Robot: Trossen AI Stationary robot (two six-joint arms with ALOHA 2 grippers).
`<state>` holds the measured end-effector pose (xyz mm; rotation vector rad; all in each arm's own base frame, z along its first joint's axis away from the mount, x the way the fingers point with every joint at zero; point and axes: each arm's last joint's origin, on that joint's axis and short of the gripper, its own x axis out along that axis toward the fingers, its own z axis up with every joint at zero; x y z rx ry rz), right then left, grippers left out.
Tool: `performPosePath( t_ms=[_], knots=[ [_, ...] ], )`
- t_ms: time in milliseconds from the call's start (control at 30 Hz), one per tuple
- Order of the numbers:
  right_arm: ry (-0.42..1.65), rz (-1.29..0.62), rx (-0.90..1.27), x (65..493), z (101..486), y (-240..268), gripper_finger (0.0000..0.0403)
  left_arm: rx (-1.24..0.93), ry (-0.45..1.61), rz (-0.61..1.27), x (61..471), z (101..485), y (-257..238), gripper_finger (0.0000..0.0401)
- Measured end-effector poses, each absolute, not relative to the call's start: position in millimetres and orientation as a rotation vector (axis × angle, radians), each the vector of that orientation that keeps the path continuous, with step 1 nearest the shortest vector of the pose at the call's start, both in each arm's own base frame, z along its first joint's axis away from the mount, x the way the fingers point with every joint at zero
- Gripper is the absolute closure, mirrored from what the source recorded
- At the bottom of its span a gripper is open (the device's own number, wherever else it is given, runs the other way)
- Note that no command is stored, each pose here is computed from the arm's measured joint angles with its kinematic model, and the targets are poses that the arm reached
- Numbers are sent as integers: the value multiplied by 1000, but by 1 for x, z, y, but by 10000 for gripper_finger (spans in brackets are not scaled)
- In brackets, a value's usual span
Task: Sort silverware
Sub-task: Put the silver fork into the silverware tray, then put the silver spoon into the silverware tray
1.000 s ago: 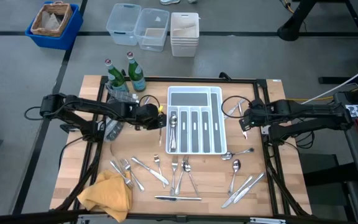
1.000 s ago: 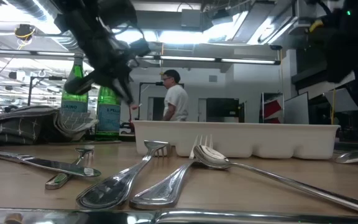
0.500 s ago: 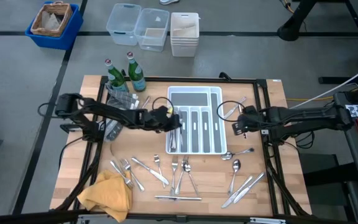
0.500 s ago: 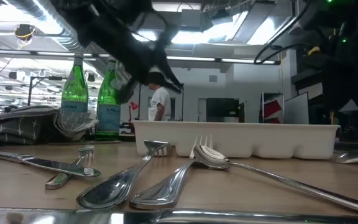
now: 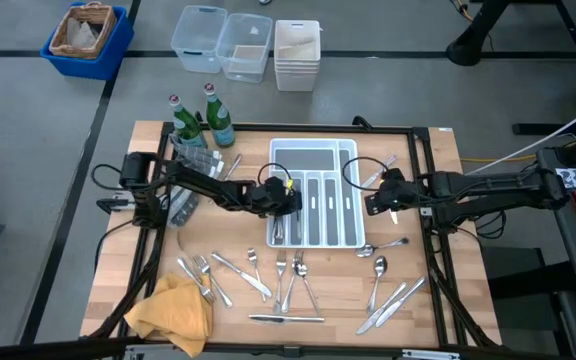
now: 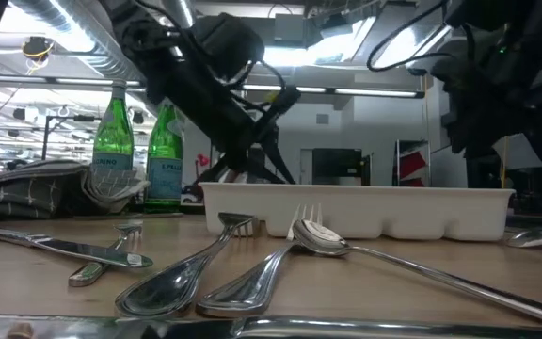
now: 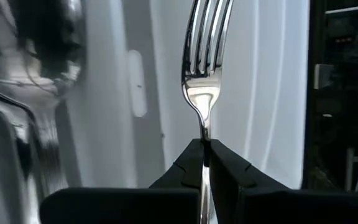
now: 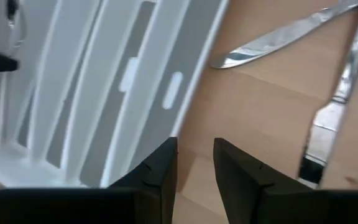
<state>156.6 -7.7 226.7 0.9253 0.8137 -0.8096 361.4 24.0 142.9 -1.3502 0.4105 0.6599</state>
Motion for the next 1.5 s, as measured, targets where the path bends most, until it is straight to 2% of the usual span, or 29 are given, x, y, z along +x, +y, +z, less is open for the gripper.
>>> performPosePath(
  t_ms=[533, 767, 900, 1267, 1500],
  knots=[
    [853, -654, 977, 162, 229, -4, 297, -1325, 445, 703, 358, 138, 31, 388],
    [935, -509, 880, 162, 229, -1, 297, -1365, 458, 690, 358, 138, 32, 338],
    [990, -422, 845, 161, 228, 1, 297, -1375, 454, 695, 358, 138, 33, 323],
    [1139, -348, 767, 151, 224, 9, 297, -1390, 442, 613, 362, 142, 32, 324],
    [1174, -224, 606, 147, 223, 38, 297, -1344, 387, 512, 364, 160, 31, 324]
  ],
)
